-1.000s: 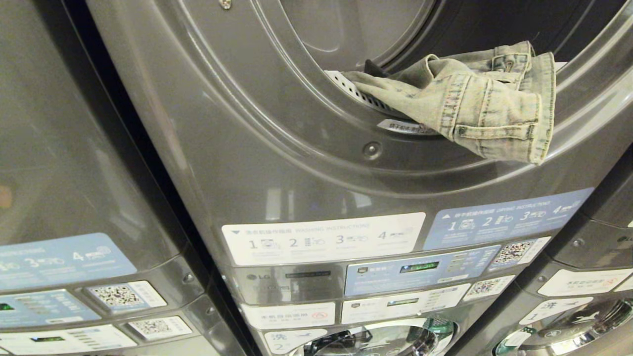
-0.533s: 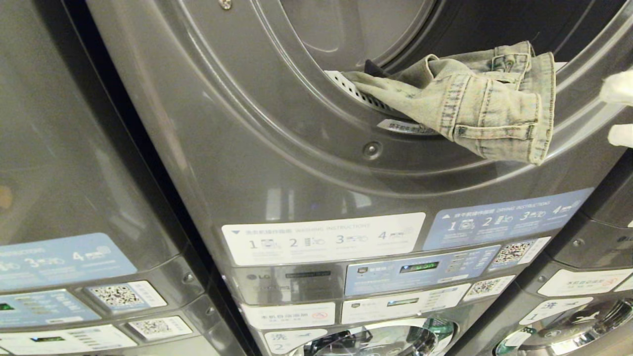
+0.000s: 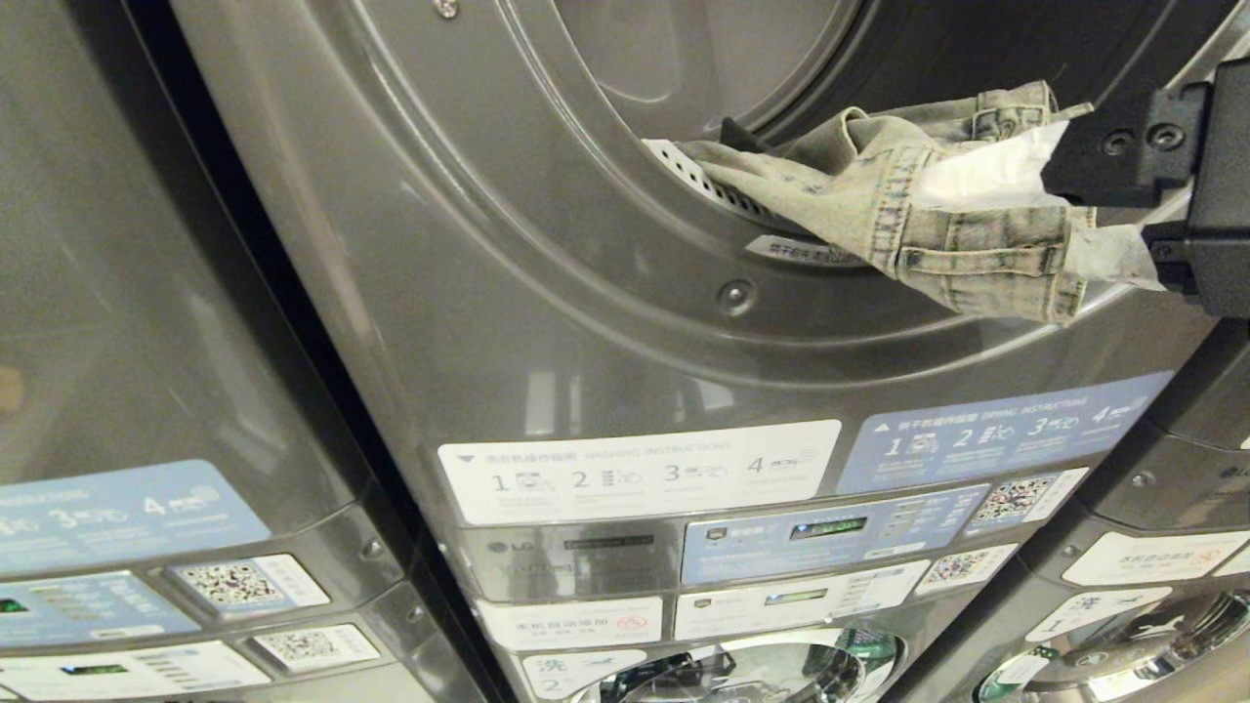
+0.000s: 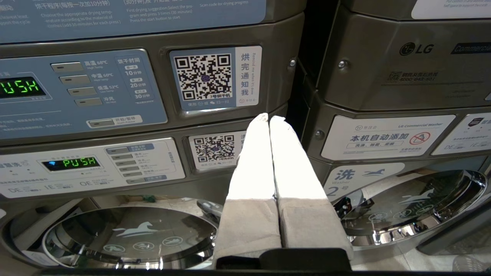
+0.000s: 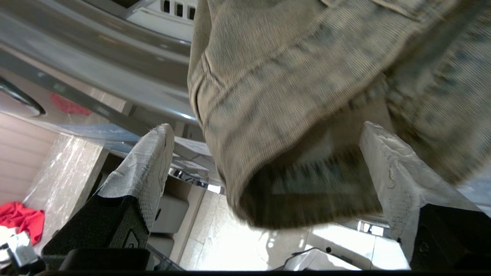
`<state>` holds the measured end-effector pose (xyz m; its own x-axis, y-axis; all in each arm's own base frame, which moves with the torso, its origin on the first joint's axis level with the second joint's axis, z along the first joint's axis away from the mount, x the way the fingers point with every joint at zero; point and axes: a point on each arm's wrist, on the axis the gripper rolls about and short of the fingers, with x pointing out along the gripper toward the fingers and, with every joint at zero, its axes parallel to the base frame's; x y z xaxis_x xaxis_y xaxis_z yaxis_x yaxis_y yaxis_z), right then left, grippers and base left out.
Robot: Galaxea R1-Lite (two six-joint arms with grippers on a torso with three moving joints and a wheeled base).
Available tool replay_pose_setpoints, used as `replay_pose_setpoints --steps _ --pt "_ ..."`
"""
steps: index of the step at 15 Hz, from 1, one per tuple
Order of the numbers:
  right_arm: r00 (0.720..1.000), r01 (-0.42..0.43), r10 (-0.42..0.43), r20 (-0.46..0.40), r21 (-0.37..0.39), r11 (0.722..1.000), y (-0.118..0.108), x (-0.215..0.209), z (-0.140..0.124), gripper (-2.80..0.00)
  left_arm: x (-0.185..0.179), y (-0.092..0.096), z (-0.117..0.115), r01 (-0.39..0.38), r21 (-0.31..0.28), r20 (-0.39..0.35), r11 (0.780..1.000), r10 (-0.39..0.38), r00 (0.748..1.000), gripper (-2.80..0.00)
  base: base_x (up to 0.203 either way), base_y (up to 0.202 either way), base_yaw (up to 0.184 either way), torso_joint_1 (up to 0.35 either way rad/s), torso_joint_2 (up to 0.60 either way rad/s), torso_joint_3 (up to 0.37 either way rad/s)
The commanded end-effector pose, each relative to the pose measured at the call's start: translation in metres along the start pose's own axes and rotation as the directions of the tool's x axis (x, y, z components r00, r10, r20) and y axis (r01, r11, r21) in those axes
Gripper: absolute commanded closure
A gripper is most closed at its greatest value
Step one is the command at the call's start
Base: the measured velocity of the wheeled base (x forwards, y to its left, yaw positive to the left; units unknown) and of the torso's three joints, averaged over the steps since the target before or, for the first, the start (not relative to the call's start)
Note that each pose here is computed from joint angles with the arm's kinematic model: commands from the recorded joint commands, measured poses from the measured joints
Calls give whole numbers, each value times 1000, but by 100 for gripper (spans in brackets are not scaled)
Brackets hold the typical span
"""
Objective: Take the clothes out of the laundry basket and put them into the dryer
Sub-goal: Put the clothes in the dryer
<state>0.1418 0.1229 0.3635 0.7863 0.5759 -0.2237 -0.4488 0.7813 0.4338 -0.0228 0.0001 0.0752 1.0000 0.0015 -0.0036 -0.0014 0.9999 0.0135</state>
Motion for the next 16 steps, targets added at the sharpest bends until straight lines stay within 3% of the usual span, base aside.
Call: replay_pose_setpoints --steps 1,9,11,13,16 --pt "1000 11 -11 -24 -3 1000 2 22 -1 0 0 0 0 -1 0 1 1000 1 1000 0 0 0 0 0 0 0" --pt "1000 -8 9 3 -25 1000 19 64 15 0 0 0 0 0 0 1 1000 0 1000 0 0 0 0 0 0 0" --pt "999 -22 28 46 -126 992 26 70 28 0 0 0 0 0 0 1 1000 0 1000 0 0 0 0 0 0 0" --pt "992 -28 60 114 -258 966 34 84 41 0 0 0 0 0 0 1 1000 0 1000 0 0 0 0 0 0 0" --pt "947 68 59 316 -375 925 46 123 56 0 0 0 0 0 0 1 1000 0 1000 0 0 0 0 0 0 0"
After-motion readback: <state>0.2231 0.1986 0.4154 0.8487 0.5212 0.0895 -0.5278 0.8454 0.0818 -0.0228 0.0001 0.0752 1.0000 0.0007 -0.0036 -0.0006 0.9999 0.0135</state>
